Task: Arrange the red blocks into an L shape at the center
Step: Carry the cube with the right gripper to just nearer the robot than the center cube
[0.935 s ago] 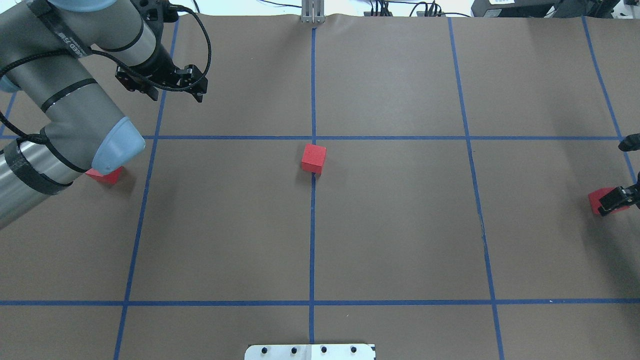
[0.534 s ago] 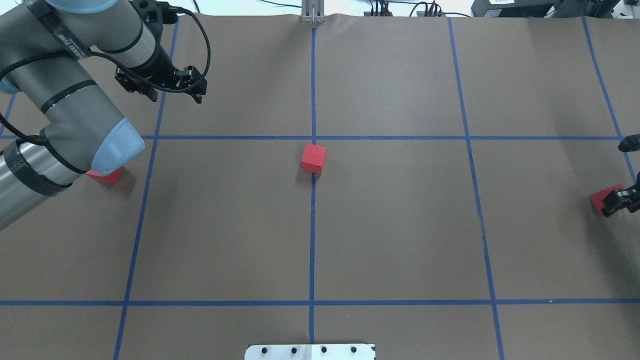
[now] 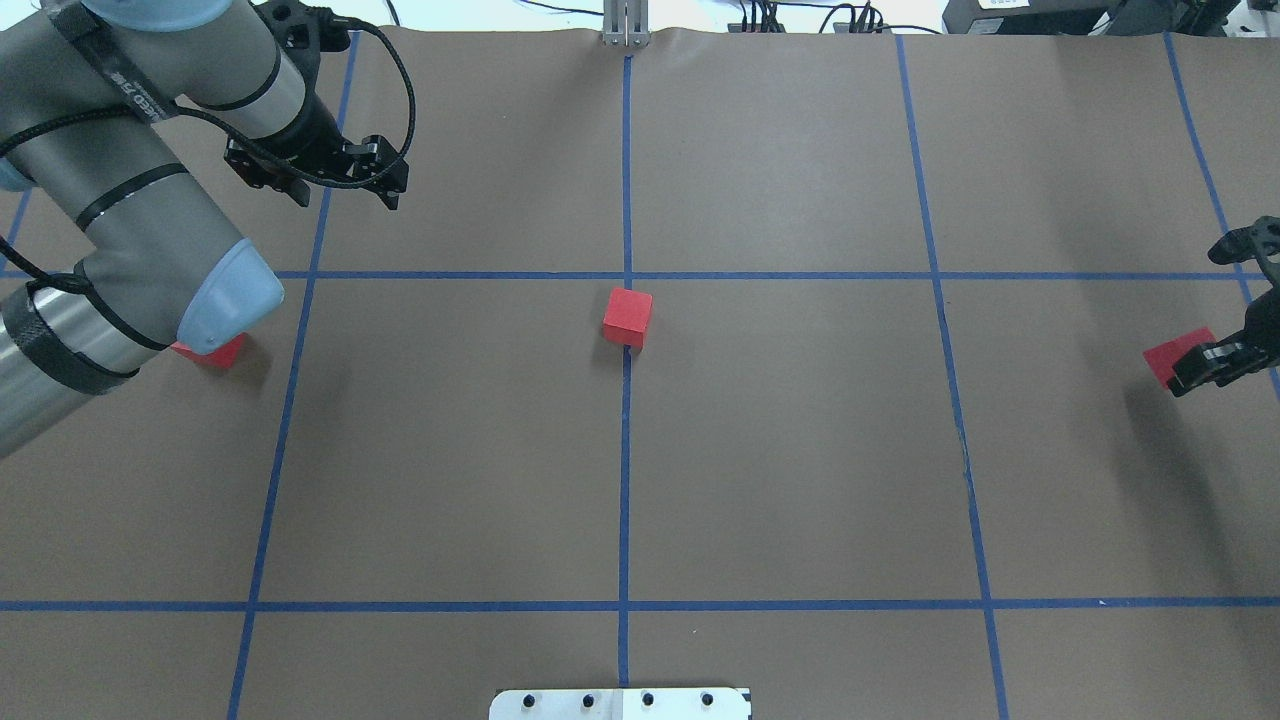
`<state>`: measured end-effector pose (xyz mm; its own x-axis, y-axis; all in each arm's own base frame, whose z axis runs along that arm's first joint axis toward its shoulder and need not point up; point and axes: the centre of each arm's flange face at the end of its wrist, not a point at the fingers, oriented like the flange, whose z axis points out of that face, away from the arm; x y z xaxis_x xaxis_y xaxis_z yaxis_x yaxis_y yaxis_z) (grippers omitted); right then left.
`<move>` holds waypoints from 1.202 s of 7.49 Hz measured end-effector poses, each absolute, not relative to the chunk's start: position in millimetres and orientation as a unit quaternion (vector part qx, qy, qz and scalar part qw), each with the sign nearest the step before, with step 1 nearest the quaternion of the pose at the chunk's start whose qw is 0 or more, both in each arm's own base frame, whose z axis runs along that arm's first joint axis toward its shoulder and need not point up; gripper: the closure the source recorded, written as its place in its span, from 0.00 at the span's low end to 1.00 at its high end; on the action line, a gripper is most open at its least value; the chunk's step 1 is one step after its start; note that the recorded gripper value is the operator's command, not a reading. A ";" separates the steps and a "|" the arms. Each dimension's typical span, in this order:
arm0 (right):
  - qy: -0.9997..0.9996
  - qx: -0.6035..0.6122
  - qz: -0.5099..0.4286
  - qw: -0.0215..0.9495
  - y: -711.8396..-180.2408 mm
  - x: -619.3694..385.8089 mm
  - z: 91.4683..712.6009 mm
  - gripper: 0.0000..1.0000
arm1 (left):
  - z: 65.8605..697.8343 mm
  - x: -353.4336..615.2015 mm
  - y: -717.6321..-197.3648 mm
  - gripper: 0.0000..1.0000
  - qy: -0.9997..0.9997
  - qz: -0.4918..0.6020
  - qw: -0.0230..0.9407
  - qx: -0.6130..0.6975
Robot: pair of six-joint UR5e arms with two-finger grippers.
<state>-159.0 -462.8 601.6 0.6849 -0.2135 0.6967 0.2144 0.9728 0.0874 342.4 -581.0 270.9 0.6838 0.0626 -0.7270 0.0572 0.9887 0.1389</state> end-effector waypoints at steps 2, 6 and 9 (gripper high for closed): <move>-0.395 -0.003 -0.089 0.915 -503.2 -200.6 503.3 1.00 | 294.4 326.3 -571.0 0.00 0.393 0.025 0.915 0.087; -0.403 -0.081 -0.052 0.910 -482.5 -392.8 300.1 1.00 | 340.6 279.0 -556.8 0.00 0.372 0.062 0.920 0.104; -0.406 -0.112 -0.013 0.907 -419.0 -490.0 218.7 1.00 | 367.0 261.6 -551.6 0.00 0.367 0.072 0.921 0.112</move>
